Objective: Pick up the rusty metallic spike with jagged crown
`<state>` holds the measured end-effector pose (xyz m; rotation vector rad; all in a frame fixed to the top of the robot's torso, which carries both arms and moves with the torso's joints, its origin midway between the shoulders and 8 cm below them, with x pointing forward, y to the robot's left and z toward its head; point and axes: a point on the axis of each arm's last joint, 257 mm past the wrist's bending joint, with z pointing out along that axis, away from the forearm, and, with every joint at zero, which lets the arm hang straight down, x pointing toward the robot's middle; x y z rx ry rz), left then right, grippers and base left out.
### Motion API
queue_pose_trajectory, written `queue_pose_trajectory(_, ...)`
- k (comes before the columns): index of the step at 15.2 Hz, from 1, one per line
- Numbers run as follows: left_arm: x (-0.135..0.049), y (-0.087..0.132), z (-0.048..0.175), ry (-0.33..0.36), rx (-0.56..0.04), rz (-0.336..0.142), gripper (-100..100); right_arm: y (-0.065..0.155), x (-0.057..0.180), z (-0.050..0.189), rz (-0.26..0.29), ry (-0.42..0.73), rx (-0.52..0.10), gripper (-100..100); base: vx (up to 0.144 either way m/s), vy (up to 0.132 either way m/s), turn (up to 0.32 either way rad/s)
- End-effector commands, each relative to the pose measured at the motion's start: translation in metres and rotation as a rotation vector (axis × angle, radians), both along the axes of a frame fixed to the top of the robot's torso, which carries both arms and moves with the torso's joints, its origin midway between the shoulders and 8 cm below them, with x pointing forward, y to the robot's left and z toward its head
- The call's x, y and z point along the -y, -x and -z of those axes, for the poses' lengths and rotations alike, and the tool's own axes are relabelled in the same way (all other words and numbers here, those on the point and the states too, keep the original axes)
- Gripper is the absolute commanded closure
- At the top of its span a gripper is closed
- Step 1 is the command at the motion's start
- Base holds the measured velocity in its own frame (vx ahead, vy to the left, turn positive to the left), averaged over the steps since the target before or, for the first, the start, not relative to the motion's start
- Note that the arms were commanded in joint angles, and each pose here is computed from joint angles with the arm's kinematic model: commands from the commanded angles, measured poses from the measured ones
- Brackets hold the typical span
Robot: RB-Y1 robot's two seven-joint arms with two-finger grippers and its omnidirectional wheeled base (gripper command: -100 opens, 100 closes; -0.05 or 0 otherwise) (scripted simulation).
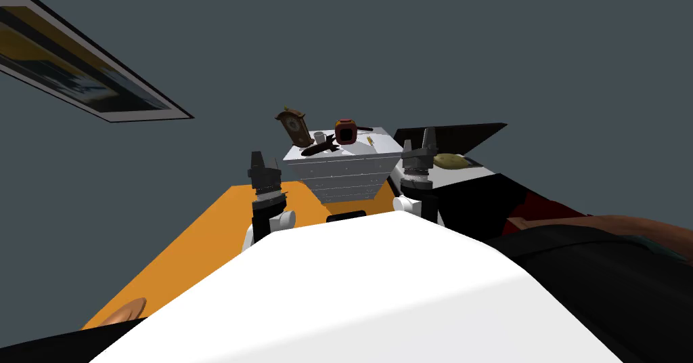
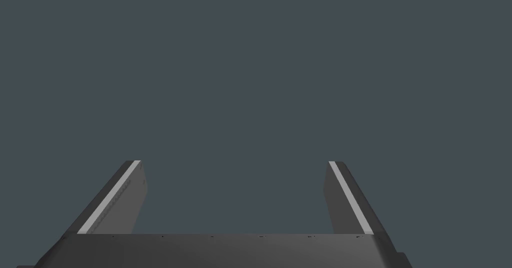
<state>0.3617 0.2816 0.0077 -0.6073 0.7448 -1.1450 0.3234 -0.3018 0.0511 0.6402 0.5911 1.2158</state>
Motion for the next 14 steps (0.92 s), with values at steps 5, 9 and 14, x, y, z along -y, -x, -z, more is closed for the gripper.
queue_pose_trajectory(5,-0.007,-0.012,0.007,-0.015,-0.068,0.054,-100,0.0,0.0,0.0,0.0,0.0,0.0,0,0.01,-0.043,-0.005)
queue_pose_trajectory(9,-0.018,-0.024,0.014,0.0,-0.135,0.092,-100,0.0,0.0,0.0,0.0,0.0,0.0,0,0.017,-0.056,-0.006)
queue_pose_trajectory(14,-0.027,-0.033,0.019,0.019,-0.189,0.117,-100,0.0,0.0,0.0,0.0,0.0,0.0,0,0.016,-0.05,-0.006)
